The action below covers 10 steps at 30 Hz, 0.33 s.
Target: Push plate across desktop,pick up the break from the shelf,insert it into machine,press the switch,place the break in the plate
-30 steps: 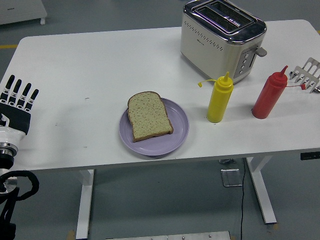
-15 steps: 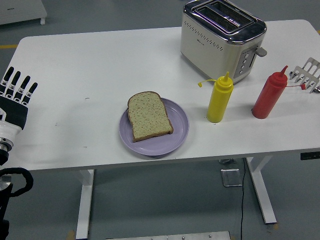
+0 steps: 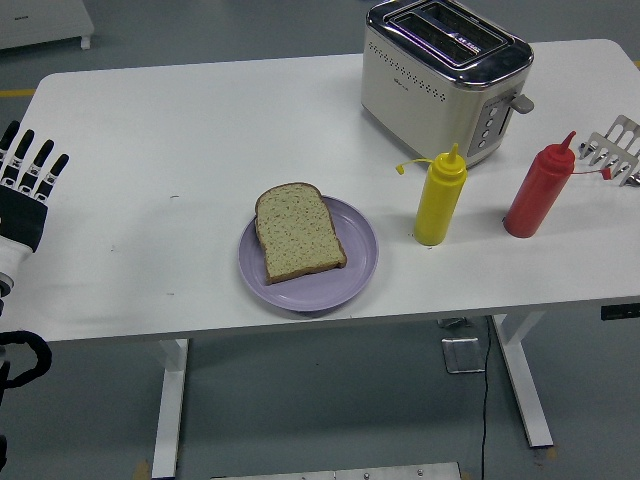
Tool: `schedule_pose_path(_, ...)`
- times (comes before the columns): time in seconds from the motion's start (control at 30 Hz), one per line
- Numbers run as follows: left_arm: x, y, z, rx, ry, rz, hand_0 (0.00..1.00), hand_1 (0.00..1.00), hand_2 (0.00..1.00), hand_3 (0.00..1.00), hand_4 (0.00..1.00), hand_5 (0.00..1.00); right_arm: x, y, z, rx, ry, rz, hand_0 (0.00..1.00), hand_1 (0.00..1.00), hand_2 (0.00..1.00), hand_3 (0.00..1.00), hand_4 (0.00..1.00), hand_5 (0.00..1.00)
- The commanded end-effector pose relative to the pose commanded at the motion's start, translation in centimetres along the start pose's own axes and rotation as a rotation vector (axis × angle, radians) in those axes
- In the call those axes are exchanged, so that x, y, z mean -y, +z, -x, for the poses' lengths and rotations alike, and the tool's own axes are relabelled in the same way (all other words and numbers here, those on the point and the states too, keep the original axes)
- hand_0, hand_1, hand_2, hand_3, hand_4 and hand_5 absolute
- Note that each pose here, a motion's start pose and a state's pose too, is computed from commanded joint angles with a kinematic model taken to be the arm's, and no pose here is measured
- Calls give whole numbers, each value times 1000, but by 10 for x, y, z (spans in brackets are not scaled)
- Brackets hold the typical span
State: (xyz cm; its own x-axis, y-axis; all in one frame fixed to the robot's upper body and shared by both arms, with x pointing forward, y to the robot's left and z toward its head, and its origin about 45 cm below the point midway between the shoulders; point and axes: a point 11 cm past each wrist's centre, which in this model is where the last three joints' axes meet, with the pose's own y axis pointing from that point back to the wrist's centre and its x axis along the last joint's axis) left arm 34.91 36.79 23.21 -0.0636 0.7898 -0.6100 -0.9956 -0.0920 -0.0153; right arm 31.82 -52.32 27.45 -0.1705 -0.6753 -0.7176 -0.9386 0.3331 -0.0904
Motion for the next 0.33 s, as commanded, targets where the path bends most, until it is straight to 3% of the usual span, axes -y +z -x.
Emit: schedule_pose_path(0.33,-1,2,-5,-11,17,9,828,868,943,805,619,998,0,-2,-2,13,4,3,836,780,760,740,480,472)
